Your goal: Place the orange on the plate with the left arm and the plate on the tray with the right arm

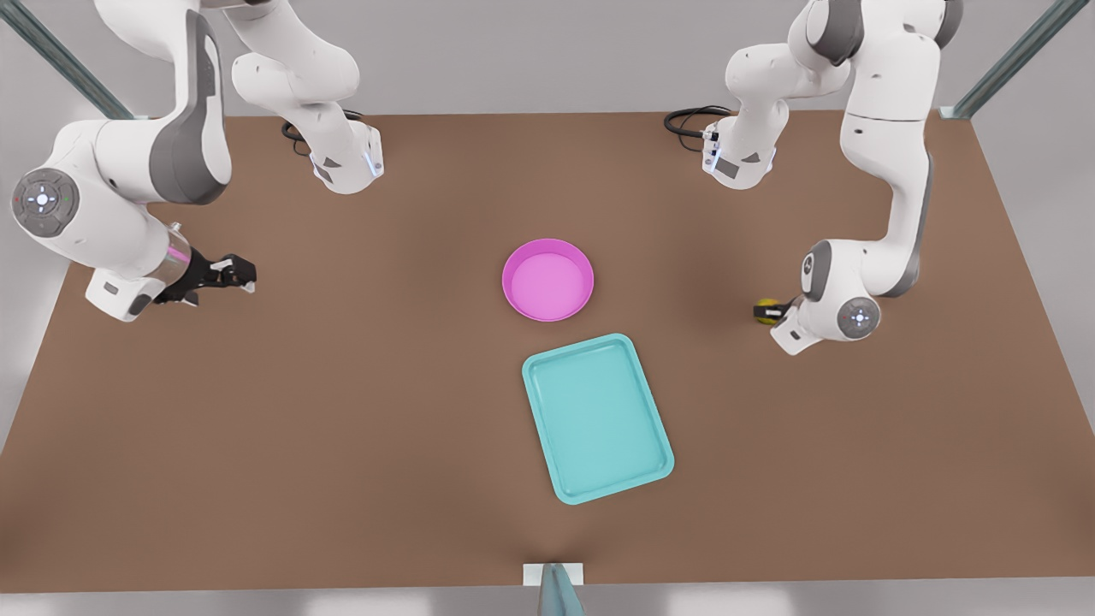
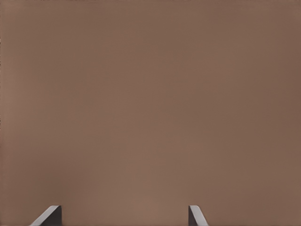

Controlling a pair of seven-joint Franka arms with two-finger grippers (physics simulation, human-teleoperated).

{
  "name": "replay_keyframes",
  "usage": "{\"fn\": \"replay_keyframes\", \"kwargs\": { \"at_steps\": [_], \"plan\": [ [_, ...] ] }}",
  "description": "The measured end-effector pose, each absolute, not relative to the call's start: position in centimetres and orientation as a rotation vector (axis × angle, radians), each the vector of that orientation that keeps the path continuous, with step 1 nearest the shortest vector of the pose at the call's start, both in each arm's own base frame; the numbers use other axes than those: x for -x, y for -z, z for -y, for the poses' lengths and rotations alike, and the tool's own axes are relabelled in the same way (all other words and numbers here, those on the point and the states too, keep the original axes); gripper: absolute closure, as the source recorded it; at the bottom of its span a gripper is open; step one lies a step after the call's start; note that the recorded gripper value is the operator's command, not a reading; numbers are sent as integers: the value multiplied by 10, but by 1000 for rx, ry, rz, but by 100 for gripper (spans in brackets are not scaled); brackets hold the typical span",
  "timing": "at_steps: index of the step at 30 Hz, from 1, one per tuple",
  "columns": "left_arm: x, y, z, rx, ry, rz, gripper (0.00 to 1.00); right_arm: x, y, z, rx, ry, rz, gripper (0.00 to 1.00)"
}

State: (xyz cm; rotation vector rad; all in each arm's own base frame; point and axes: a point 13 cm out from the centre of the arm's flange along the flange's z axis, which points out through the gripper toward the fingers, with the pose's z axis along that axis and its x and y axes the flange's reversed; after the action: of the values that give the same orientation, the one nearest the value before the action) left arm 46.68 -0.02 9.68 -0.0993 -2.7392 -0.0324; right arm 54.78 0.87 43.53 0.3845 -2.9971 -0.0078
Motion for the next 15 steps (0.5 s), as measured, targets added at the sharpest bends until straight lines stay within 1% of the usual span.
{"fn": "replay_keyframes", "kwargs": {
  "at_steps": [4, 15],
  "plan": [
    [-463, -72, 1, 98, 27, 2748, 0, -551, -436, -11, -397, 11, 3008, 0],
    [-447, -48, 1, 91, 24, 2712, 0, -554, -434, 9, -361, 14, 3017, 0]
  ]
}}
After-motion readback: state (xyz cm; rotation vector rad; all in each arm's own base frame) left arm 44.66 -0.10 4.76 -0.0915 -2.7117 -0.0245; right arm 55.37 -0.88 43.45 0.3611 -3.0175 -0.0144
